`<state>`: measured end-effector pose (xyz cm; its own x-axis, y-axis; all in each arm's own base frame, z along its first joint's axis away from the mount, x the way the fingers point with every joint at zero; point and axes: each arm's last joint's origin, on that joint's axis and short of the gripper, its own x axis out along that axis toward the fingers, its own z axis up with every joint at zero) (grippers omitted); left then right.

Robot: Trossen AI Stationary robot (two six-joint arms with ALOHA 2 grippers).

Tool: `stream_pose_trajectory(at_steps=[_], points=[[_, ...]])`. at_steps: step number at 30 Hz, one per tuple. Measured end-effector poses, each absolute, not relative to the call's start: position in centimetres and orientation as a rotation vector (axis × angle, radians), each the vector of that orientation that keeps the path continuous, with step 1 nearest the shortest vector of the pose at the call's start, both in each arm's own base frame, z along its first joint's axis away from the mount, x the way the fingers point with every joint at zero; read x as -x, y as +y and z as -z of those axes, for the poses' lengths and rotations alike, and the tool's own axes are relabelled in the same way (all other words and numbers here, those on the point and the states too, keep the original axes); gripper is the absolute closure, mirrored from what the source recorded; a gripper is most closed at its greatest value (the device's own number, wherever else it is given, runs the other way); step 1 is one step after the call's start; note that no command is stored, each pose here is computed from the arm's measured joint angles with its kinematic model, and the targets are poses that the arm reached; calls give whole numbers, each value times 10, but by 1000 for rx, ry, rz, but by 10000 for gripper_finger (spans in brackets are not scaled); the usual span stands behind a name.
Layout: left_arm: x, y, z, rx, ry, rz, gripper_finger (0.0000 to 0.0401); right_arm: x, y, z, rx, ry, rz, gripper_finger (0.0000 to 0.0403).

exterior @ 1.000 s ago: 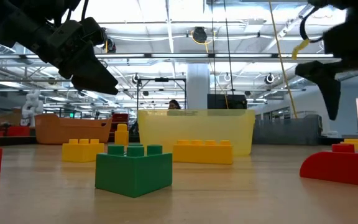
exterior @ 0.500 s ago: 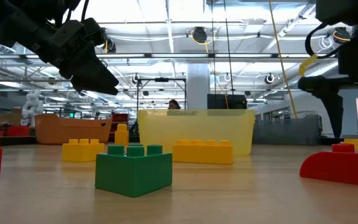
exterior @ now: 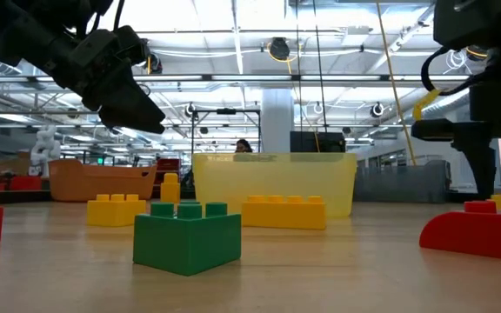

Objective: Sort & place blocks by color
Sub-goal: Put the bottom right yellow 8-stud game piece into the yellow bin

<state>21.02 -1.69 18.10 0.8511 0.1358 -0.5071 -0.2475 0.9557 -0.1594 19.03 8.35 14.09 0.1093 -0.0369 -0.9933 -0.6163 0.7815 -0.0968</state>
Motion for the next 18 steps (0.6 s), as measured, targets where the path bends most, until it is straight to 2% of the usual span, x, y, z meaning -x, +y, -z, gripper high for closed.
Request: stream_pose_trajectory(at_steps=[8, 13, 18], points=[[-210, -17, -181, 223, 519, -204, 176, -201, 78, -153, 612, 1319, -311, 283], [-210, -17, -181, 222, 519, -205, 176, -224, 79, -187, 616, 1186, -214, 283], [-210, -17, -181, 223, 509, -207, 176, -257, 81, -228, 570, 941, -179, 283]])
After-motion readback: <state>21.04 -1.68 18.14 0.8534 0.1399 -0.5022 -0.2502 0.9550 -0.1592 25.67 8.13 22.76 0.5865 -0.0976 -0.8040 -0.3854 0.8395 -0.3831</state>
